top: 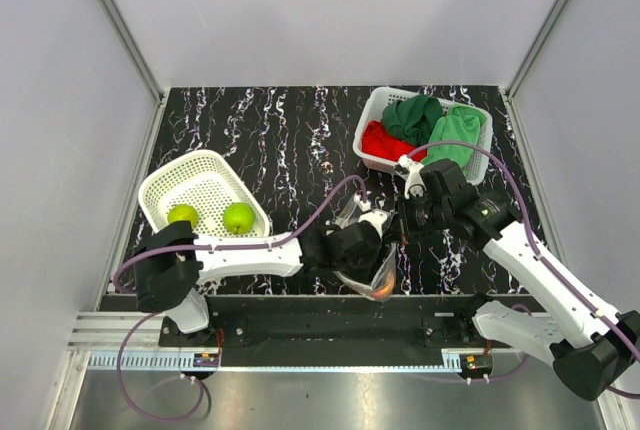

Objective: Open the zip-top bag and remove the fake food

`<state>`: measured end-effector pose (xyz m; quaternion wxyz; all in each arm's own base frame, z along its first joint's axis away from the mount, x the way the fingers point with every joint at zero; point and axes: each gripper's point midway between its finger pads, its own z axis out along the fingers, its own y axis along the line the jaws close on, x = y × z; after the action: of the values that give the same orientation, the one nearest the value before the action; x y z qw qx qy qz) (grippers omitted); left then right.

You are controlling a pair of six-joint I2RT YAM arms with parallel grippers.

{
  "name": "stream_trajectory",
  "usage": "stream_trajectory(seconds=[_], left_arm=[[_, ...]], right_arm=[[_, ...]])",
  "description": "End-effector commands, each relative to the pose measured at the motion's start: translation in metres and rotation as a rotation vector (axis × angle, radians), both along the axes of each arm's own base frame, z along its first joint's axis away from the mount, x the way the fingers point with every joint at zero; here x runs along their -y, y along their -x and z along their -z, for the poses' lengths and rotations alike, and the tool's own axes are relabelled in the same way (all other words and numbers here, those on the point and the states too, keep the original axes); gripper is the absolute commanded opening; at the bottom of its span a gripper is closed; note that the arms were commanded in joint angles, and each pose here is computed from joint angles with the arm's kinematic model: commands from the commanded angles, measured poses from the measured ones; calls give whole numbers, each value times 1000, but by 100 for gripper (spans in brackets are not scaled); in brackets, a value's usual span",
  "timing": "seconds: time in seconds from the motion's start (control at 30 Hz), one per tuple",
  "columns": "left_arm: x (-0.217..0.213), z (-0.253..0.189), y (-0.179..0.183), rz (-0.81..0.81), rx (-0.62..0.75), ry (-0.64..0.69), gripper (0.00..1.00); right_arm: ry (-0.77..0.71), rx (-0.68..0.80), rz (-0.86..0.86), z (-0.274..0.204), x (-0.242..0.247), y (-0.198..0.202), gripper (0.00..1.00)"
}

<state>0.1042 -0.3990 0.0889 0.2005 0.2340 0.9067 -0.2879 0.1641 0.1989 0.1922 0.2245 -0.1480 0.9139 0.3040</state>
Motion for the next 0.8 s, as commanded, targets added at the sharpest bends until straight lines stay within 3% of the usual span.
stream_trajectory(seconds=[0.0, 0.13, 0.37, 0.5, 0.6, 0.67, 0.7, 0.77], left_arm=[[0, 20, 1, -20, 0, -49, 57], [3, 26, -4, -58, 6, -44, 69], [0, 46, -24, -198, 49, -70, 81], [1, 58, -30, -230, 69, -76, 82], [1, 54, -38, -241, 114, -62, 75], [-4, 50, -41, -246, 143, -59, 64], [-4, 47, -42, -246, 156, -53, 53], [-6, 37, -44, -248, 184, -39, 44]], right_arm=[[-124, 63, -49, -29, -17, 3, 0], [-123, 53, -48, -26, -16, 5, 0], [-129, 40, -46, -22, -15, 9, 0], [-127, 32, -47, -19, -14, 12, 0], [-128, 24, -48, -17, -14, 13, 0], [-130, 26, -44, -18, -13, 13, 0], [-130, 25, -45, -18, -14, 13, 0], [-132, 31, -45, -19, -13, 13, 0]])
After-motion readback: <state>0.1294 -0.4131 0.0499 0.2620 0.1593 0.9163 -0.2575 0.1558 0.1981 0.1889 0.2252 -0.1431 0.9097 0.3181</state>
